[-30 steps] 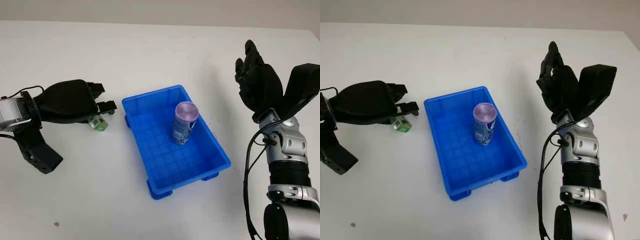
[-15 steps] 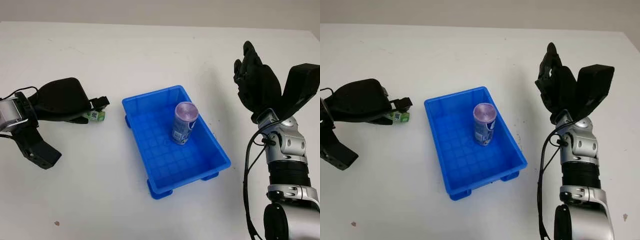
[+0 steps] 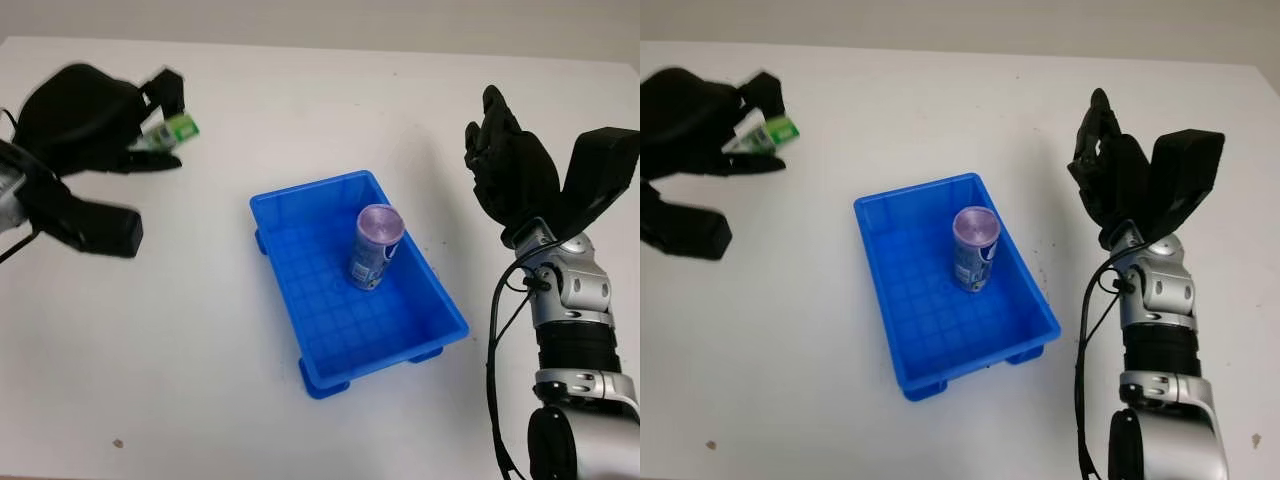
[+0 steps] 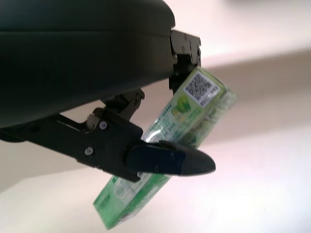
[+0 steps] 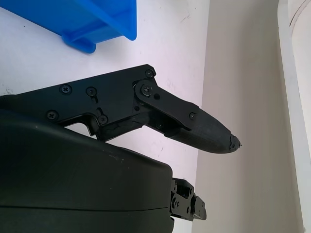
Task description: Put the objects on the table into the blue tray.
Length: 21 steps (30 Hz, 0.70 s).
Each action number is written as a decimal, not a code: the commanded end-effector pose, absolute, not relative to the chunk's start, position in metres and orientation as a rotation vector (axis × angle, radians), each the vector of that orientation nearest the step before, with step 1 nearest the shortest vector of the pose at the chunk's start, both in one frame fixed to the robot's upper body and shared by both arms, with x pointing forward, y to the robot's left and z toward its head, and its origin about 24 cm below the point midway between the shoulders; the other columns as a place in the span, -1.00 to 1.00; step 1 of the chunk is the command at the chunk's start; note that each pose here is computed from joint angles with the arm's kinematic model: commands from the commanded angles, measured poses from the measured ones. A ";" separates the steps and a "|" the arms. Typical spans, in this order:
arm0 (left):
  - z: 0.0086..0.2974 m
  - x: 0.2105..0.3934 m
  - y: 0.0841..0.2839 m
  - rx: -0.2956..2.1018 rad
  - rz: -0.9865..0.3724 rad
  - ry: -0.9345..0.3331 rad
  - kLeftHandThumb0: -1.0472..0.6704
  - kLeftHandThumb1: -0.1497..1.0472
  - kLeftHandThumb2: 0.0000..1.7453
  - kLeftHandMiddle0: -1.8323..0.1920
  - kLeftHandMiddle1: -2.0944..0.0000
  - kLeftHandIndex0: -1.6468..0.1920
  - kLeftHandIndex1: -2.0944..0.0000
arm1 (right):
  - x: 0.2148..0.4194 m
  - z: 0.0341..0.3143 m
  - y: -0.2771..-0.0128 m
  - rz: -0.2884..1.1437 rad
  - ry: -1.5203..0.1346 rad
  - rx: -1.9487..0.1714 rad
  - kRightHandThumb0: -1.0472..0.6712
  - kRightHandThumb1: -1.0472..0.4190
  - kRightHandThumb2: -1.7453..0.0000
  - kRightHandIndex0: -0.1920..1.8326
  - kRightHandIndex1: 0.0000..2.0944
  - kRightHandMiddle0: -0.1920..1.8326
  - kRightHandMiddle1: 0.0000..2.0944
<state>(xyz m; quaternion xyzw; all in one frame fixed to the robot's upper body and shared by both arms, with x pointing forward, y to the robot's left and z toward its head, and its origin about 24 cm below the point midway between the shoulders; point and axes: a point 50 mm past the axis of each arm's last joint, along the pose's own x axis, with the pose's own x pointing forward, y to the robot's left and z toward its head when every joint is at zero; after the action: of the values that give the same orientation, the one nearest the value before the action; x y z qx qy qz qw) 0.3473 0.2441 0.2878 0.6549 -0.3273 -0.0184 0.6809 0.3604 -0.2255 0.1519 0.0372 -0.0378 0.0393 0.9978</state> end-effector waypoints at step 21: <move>0.303 0.298 0.163 0.656 -0.481 -0.407 -0.28 1.00 -0.55 -0.15 -1.00 0.08 -1.00 | 0.356 0.150 -0.220 0.062 -0.098 0.070 -0.54 -1.00 0.04 -1.00 -1.00 -1.00 -1.00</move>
<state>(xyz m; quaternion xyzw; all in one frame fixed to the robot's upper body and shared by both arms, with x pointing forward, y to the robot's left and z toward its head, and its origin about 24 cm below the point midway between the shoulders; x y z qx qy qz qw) 0.3038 0.1672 0.3009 0.3143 -0.1938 -0.2249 0.9017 0.3585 -0.2211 0.1480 0.0365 -0.0368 0.0315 0.9982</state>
